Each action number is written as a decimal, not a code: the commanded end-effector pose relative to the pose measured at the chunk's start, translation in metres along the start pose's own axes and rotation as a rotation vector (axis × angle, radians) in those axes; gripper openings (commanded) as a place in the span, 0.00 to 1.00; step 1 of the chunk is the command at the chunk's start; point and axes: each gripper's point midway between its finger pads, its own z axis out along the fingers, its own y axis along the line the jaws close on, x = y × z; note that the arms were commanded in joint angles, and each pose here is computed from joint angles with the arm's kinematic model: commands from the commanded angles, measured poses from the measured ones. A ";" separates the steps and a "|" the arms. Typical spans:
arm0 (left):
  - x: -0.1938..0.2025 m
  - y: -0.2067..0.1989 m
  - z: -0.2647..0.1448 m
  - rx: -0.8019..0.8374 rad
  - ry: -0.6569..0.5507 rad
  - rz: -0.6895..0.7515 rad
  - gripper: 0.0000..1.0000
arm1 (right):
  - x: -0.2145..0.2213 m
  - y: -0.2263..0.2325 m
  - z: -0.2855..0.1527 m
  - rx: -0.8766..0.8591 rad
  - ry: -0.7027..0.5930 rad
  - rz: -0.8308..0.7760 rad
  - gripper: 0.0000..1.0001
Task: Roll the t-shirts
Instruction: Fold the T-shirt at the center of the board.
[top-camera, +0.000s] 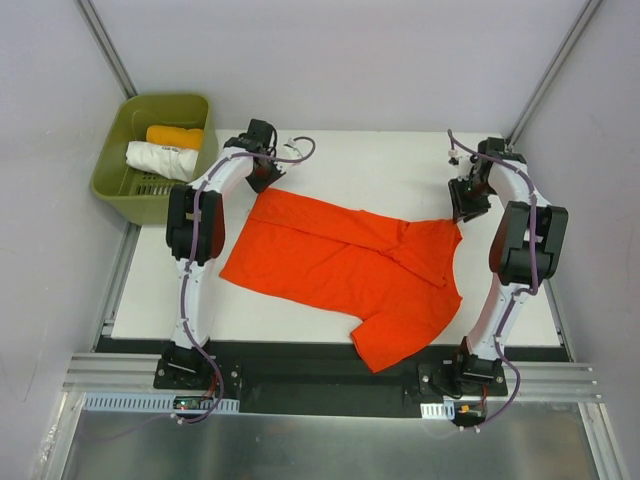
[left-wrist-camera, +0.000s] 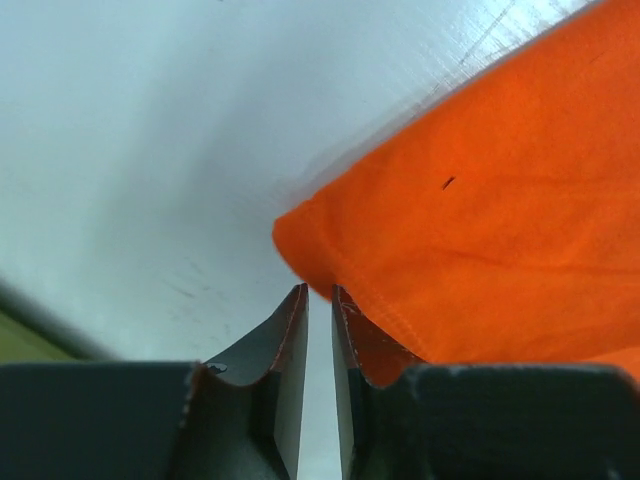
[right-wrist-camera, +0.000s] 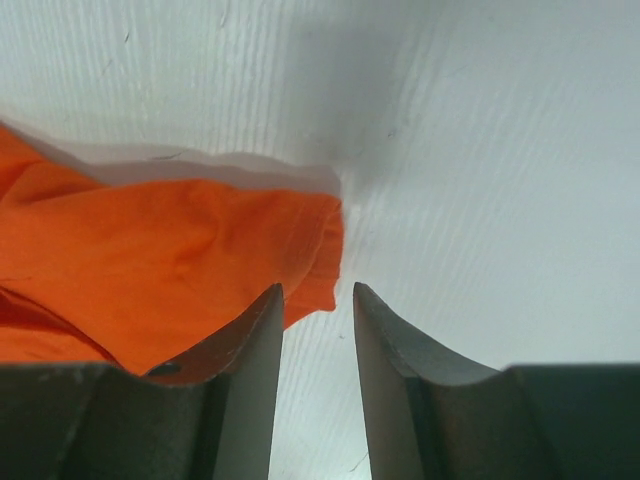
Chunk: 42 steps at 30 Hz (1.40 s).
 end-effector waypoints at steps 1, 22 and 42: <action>-0.005 -0.011 -0.003 0.051 0.019 -0.103 0.13 | -0.016 -0.005 -0.010 -0.056 -0.048 0.110 0.37; 0.020 -0.017 0.010 0.041 0.145 -0.152 0.07 | -0.014 -0.001 0.023 -0.270 -0.018 0.335 0.10; 0.005 -0.004 -0.013 -0.096 0.137 -0.287 0.01 | -0.019 -0.035 0.004 -0.204 -0.096 0.433 0.26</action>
